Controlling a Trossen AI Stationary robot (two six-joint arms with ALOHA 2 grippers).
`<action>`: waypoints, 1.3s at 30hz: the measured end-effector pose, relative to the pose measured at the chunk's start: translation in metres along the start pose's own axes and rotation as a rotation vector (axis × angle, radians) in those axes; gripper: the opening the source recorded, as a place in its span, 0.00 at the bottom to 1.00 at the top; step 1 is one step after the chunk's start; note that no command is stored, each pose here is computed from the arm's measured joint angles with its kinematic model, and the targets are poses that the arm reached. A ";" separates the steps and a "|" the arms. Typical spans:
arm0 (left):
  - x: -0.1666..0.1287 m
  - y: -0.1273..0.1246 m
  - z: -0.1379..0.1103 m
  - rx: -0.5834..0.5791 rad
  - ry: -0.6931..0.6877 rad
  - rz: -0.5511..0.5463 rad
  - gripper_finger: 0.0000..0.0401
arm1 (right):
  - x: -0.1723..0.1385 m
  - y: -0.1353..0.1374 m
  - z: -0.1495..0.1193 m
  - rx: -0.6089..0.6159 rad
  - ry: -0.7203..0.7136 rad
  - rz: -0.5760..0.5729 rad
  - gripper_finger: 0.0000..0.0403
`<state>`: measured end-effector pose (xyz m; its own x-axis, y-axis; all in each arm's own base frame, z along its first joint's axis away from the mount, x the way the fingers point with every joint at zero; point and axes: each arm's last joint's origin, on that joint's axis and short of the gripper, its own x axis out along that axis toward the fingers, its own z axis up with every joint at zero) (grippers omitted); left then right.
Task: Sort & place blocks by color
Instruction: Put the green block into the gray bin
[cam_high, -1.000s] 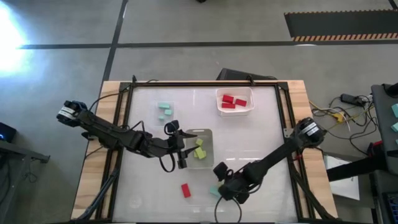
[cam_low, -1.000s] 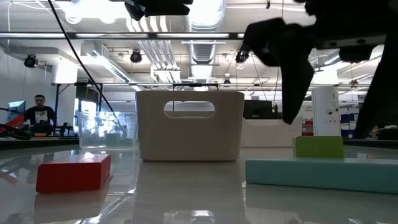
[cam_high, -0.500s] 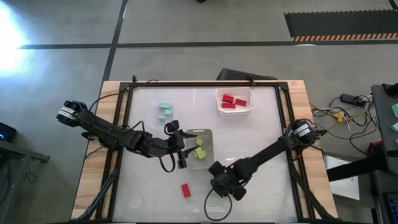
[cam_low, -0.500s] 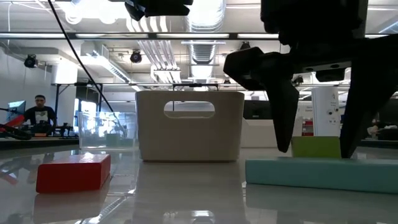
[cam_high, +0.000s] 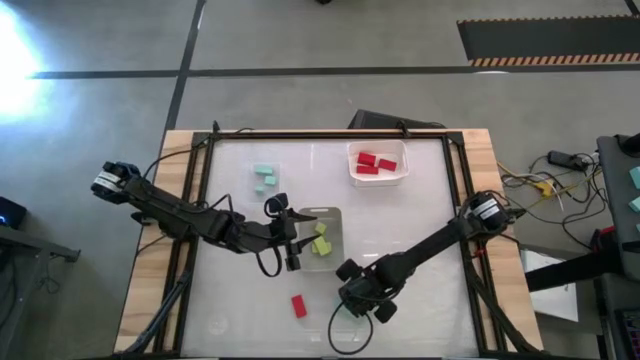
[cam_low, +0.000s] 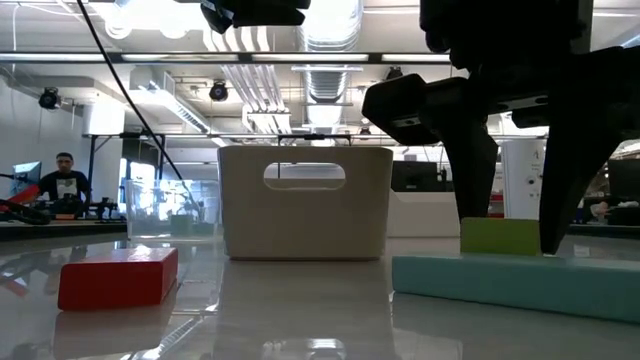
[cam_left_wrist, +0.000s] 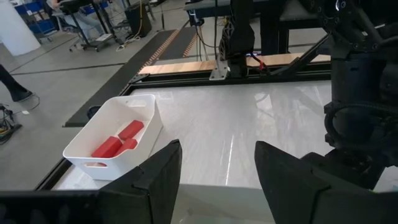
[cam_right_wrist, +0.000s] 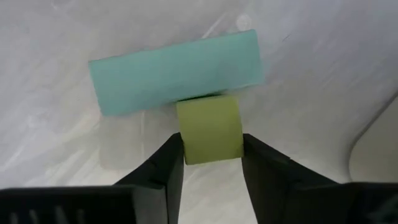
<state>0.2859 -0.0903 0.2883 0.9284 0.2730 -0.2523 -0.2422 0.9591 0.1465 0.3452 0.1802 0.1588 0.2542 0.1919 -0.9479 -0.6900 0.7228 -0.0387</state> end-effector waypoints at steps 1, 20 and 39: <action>0.000 0.000 0.000 0.000 0.000 0.000 0.47 | -0.001 0.000 0.000 0.003 0.001 -0.001 0.31; -0.007 0.006 0.006 0.196 -0.021 0.050 0.47 | -0.102 -0.025 -0.013 0.501 -0.186 -0.158 0.31; -0.042 0.034 0.011 0.119 -0.087 0.156 0.47 | -0.113 -0.115 -0.012 0.649 -0.202 -0.257 0.31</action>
<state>0.2418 -0.0702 0.3142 0.9042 0.4053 -0.1346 -0.3551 0.8886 0.2902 0.3876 0.0669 0.2665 0.5177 0.0366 -0.8548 -0.0668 0.9978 0.0023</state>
